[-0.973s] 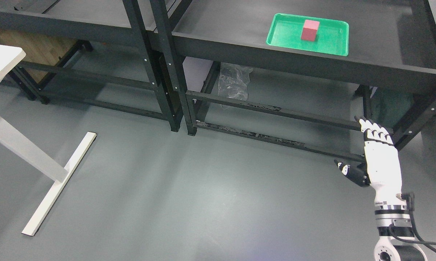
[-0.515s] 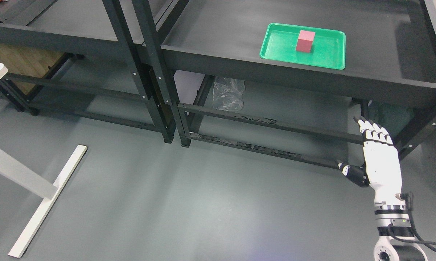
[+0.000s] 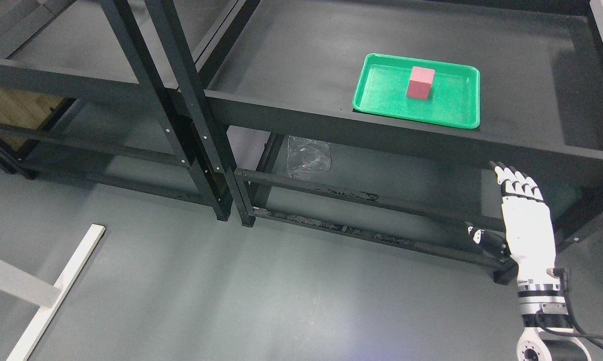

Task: Pick pink block from left shelf to tray
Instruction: 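Approach the shelf and move the right hand over the green tray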

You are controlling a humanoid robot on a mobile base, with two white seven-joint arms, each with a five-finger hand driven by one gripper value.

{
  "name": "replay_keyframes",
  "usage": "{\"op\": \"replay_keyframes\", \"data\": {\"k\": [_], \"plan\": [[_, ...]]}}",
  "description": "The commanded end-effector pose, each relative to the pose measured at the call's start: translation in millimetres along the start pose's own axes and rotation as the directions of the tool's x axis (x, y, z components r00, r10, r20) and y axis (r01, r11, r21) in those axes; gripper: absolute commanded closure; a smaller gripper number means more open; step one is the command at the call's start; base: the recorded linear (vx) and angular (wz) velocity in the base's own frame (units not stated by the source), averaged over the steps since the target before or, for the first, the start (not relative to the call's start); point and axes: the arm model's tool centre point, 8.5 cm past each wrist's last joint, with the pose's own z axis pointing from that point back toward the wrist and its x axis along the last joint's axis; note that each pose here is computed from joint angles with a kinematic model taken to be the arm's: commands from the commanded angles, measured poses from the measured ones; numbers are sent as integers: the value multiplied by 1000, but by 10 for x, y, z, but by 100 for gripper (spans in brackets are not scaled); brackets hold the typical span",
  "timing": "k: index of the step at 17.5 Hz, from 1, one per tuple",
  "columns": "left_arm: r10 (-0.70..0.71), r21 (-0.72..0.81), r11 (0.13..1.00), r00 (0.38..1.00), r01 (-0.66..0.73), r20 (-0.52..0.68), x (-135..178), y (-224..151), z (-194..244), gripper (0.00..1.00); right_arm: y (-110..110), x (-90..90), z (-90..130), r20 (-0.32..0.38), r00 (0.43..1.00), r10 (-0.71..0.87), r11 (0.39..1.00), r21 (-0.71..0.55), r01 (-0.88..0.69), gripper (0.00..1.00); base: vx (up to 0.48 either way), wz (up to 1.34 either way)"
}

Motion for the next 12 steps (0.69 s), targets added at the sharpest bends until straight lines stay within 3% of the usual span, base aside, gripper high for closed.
{"op": "replay_keyframes", "data": {"k": [1,12], "plan": [[4,18,1000,1000,-4,19,70,114,1,0,7,30,2,3,1000,-30,999,-12,30,0,292,0],[4,18,1000,1000,-4,19,70,114,1,0,-45,120,-104,17,995,-98,993,-58,99,0,300,2]]}}
